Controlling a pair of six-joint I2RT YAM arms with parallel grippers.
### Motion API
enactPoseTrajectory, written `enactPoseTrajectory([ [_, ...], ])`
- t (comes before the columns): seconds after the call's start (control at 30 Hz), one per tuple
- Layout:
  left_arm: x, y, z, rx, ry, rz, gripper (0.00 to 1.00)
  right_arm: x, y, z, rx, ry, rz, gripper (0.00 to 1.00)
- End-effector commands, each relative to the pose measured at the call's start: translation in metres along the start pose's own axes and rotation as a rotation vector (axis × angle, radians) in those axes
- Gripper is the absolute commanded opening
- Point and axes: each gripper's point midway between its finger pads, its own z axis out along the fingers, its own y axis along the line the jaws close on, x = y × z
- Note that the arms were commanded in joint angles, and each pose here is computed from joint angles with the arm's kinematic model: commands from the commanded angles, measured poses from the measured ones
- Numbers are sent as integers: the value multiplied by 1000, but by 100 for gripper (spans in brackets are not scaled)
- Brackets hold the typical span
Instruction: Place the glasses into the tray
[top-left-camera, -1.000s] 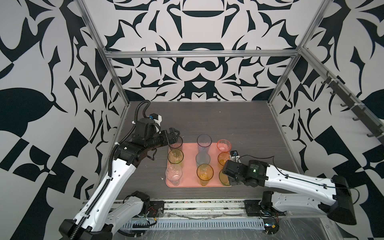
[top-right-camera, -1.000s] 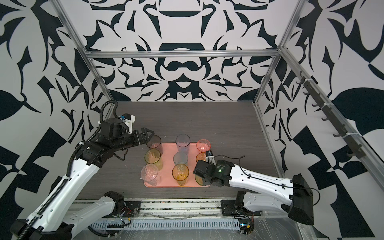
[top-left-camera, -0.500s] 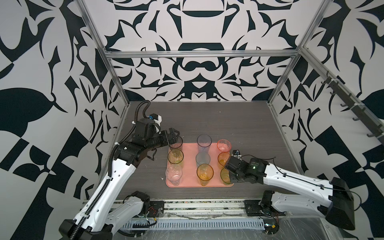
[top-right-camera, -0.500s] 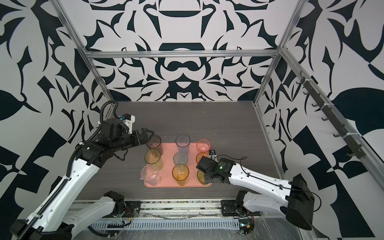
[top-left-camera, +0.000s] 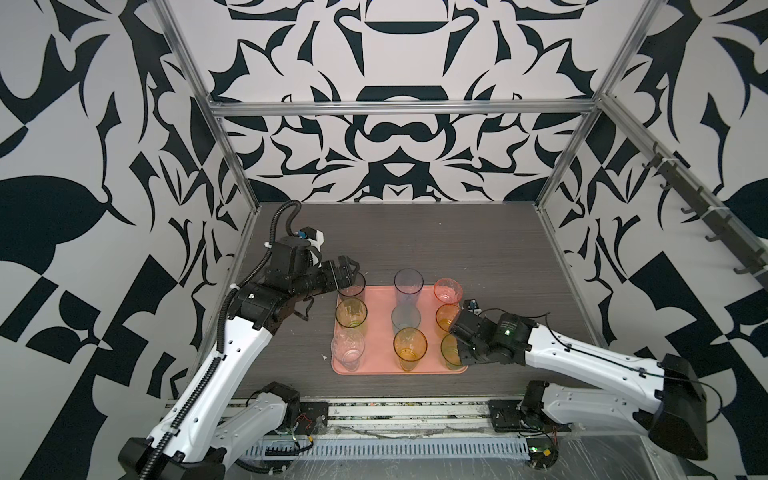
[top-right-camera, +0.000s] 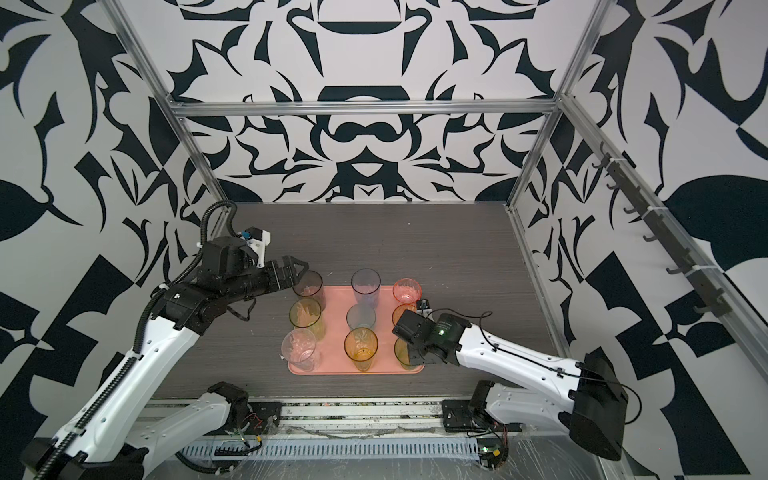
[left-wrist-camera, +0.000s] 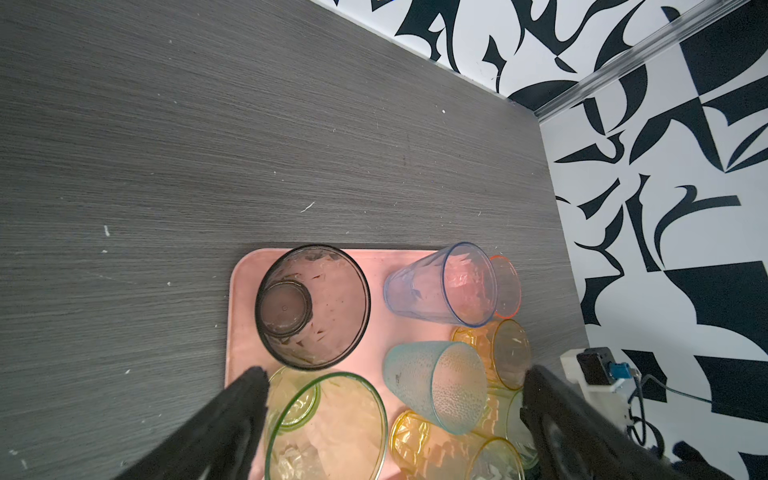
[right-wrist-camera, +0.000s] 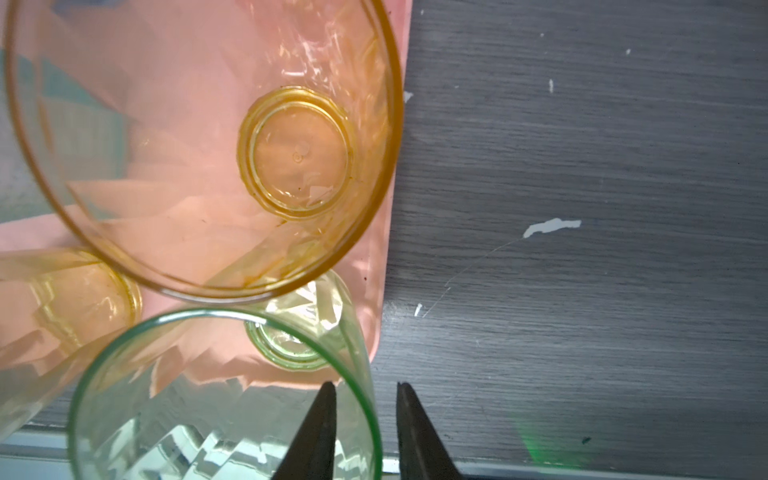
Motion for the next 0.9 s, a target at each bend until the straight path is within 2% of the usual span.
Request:
enactPoseTrajectory([
  [0.0, -4, 0, -2, -14, -4, 12, 100, -15, 3, -21, -5, -32, -10, 35],
  [0.2, -17, -1, -8, -39, -51, 29, 99, -39, -1, -50, 3, -108, -32, 42],
  [0.37, -37, 7, -17, -118, -133, 57, 99, -75, -7, -78, 6, -238, -33, 43],
  [0.47, -52, 16, -21, -188, -203, 72, 99, -103, -20, -95, 33, -333, 0, 46],
  [0.67, -89, 47, -34, -398, -412, 121, 99, -161, -59, -118, 108, -533, 92, 62],
  [0.87, -111, 91, -53, -651, -631, 157, 99, -206, -98, -117, 156, -701, 145, 76],
])
